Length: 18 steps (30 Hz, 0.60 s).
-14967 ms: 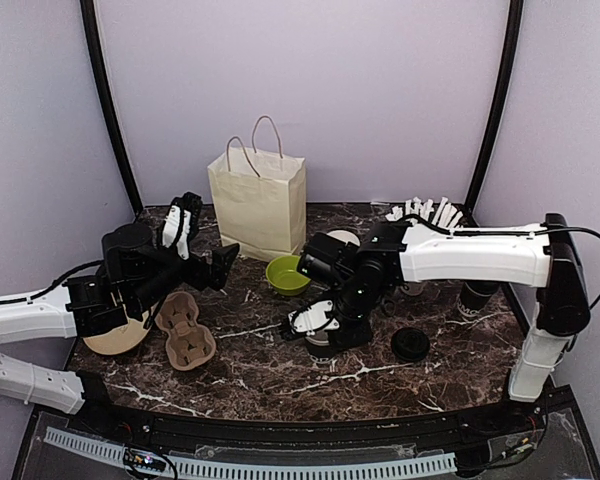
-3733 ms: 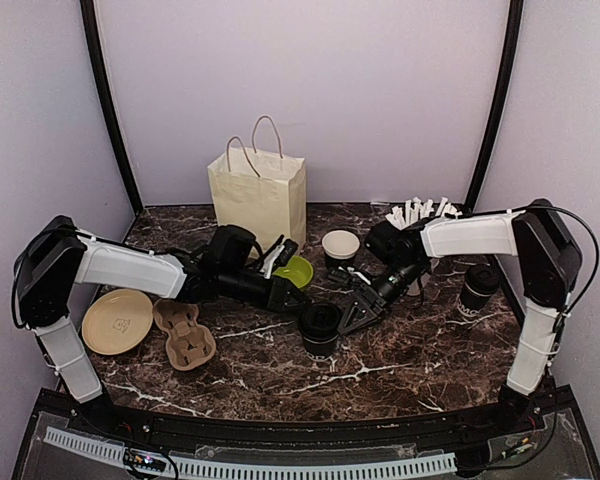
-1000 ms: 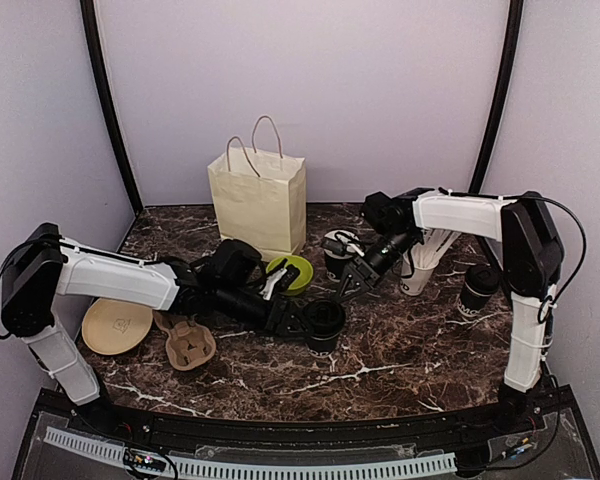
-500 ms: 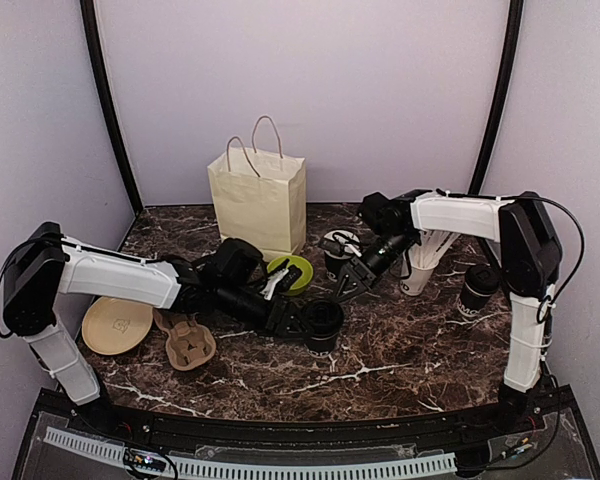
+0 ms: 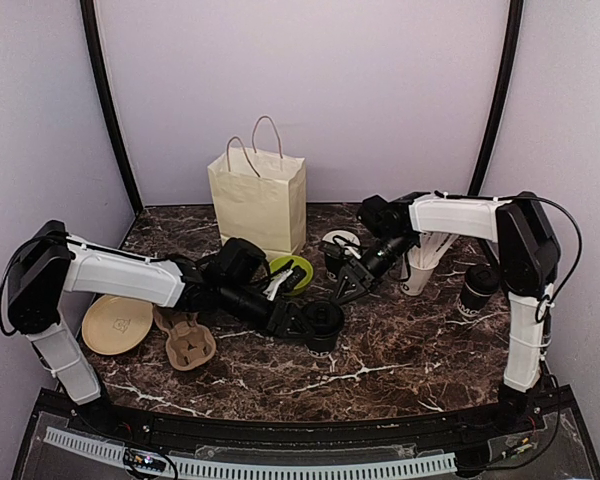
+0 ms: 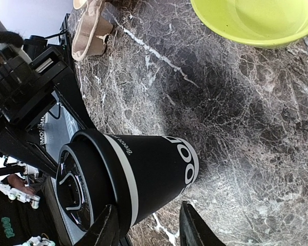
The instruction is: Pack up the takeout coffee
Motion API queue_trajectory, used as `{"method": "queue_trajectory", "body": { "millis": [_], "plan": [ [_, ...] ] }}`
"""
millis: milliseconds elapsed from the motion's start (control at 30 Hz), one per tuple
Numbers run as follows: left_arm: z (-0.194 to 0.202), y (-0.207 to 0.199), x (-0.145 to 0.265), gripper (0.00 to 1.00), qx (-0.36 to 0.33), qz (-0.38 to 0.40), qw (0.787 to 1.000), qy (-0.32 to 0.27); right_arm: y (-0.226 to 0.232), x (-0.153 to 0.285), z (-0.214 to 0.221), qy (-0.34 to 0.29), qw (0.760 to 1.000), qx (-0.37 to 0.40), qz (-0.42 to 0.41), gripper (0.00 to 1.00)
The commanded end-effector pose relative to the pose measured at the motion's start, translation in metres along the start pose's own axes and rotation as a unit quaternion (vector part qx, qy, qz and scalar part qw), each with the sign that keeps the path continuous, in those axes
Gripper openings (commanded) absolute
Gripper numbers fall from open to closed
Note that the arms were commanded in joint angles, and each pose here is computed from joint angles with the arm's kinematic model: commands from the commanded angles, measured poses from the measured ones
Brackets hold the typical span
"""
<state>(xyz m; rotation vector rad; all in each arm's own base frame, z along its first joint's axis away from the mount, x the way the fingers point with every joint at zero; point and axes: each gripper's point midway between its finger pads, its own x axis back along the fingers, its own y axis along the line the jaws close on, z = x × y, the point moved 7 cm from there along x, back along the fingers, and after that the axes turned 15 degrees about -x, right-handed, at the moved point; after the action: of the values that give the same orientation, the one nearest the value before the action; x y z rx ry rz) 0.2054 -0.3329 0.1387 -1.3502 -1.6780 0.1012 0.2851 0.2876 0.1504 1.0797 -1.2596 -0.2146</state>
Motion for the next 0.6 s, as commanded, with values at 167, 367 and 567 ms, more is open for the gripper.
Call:
{"method": "queue_trajectory", "body": {
  "millis": [167, 367, 567],
  "plan": [
    [0.003, 0.015, 0.02, 0.59, -0.023, -0.119, 0.993, 0.009, 0.0, 0.003, 0.0, 0.018, 0.996, 0.048, 0.067, 0.4],
    [-0.032, -0.023, 0.044, 0.67, -0.066, -0.06, 0.994, -0.057, 0.032, 0.033, -0.004, -0.013, 0.995, 0.092, 0.047, 0.5],
    [-0.044, -0.033, 0.062, 0.69, -0.089, -0.084, 0.991, -0.062, 0.044, 0.049, 0.001, -0.03, 0.99, 0.117, 0.07, 0.57]
  ]
}}
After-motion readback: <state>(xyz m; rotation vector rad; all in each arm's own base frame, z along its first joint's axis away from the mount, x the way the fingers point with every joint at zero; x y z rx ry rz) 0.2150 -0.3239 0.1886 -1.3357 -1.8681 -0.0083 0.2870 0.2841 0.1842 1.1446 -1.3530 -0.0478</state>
